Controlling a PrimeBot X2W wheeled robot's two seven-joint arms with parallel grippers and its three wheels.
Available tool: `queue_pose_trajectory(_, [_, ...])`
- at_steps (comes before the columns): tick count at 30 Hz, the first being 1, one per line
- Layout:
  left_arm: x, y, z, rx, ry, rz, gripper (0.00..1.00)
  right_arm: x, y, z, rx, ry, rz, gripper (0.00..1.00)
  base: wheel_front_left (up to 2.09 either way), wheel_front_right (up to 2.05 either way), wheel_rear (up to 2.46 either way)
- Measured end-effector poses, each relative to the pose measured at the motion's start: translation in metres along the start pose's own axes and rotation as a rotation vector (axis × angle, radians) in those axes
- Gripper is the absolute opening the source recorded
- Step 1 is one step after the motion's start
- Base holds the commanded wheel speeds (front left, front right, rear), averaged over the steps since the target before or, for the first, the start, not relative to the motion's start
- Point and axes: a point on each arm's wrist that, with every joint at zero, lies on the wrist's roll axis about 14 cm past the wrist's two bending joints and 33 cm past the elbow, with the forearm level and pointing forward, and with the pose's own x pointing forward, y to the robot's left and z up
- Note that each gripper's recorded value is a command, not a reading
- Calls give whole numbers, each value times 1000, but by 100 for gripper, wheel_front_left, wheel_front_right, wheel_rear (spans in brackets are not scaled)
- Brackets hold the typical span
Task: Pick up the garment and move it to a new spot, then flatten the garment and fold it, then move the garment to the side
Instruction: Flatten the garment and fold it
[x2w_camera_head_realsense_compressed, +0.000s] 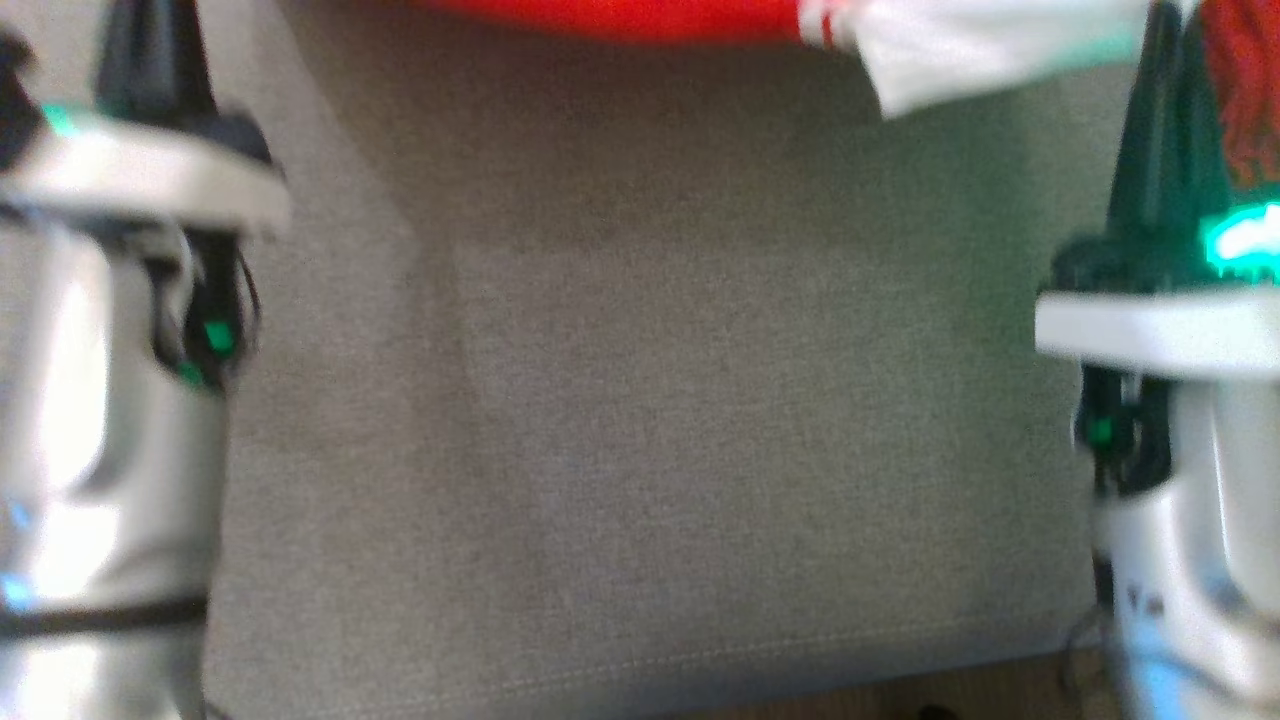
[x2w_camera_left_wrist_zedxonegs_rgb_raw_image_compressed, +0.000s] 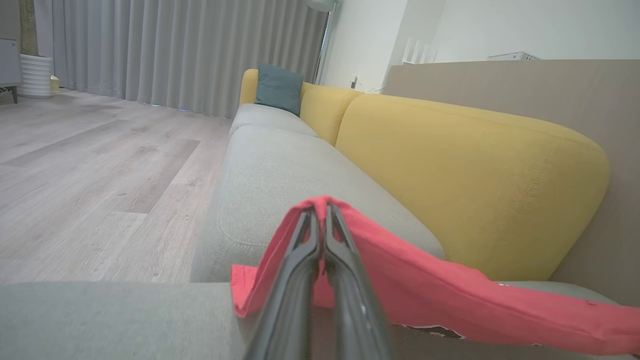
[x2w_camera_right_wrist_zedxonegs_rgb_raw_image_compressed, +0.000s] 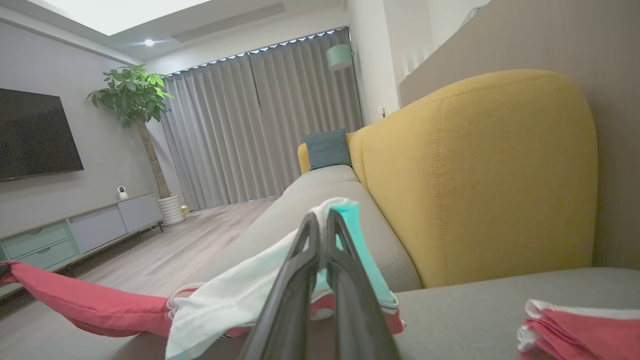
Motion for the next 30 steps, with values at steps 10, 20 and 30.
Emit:
queue_pose_trajectory(10, [-119, -25, 15, -26, 7, 28, 0, -107, -2, 19, 45, 92, -85, 0, 0, 0, 0])
queue_pose_trajectory(20, [-196, -44, 29, -50, 10, 71, 0, -183, 4, 37, 42, 197, -115, 0, 0, 0, 0])
queue_pose_trajectory(30, [-230, -47, 4, -71, 114, 107, 0, -198, 0, 18, 79, 275, -142, 0, 0, 0, 0])
